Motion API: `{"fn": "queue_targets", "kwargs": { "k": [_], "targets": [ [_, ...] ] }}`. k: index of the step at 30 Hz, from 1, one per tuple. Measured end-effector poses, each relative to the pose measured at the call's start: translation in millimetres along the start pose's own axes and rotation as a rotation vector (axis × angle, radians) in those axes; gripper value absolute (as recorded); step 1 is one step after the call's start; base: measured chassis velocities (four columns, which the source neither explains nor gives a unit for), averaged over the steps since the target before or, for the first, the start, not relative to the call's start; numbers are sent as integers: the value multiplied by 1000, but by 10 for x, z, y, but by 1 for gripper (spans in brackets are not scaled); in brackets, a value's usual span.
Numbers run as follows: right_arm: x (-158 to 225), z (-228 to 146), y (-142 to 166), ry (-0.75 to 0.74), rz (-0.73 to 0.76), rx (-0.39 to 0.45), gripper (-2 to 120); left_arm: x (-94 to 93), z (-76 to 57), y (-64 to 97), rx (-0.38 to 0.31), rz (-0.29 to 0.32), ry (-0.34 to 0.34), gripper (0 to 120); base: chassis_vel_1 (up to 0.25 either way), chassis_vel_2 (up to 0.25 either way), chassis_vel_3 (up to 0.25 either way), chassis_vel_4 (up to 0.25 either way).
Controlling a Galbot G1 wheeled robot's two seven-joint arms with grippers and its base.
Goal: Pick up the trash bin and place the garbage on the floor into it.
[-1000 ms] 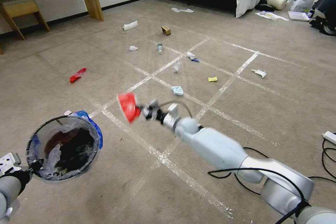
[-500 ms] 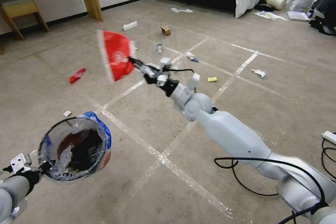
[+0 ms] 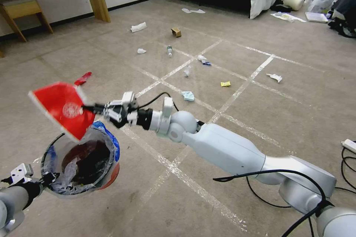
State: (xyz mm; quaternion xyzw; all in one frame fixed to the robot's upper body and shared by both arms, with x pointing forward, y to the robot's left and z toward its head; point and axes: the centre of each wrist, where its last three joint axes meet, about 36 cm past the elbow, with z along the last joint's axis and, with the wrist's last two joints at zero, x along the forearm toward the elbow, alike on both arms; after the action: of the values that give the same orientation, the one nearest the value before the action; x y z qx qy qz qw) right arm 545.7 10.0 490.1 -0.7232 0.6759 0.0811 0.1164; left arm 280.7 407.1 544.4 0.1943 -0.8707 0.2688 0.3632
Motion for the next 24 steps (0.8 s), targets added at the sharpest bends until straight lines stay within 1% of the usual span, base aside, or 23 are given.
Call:
{"fn": "queue_targets", "kwargs": {
  "k": [4,5,6,7,8,9,14,18,23,24],
  "targets": [
    [7,76,33,18,-15,4,0,-5,-10,0,5,2,0,0,0,0,0,0],
    [49,193,68,40,-25,9,0,-7,-21,3,7,0,-1,0,0,0,0,0],
    [49,193,68,40,-25,9,0,-7,-21,3,7,0,-1,0,0,0,0,0],
    [85,290,90,58,-26,12,0,-4,-30,3,7,-1,-2,0,0,0,0,0],
    [85,290,90,58,-26,12,0,-4,-30,3,7,-1,-2,0,0,0,0,0],
    [111,367,97,69,-22,16,0,3,-29,-4,6,-1,-2,0,0,0,0,0],
    [124,588,124,108,-24,23,0,61,13,-65,-2,13,-2,0,0,0,0,0],
    [107,668,140,119,-25,26,0,75,22,-75,-4,12,0,0,0,0,0,0],
    [84,669,145,118,-9,41,0,80,26,-61,-1,6,0,0,0,0,0,0],
    [69,648,142,116,-13,47,6,80,29,-58,1,5,0,0,0,0,0,0]
  ]
}}
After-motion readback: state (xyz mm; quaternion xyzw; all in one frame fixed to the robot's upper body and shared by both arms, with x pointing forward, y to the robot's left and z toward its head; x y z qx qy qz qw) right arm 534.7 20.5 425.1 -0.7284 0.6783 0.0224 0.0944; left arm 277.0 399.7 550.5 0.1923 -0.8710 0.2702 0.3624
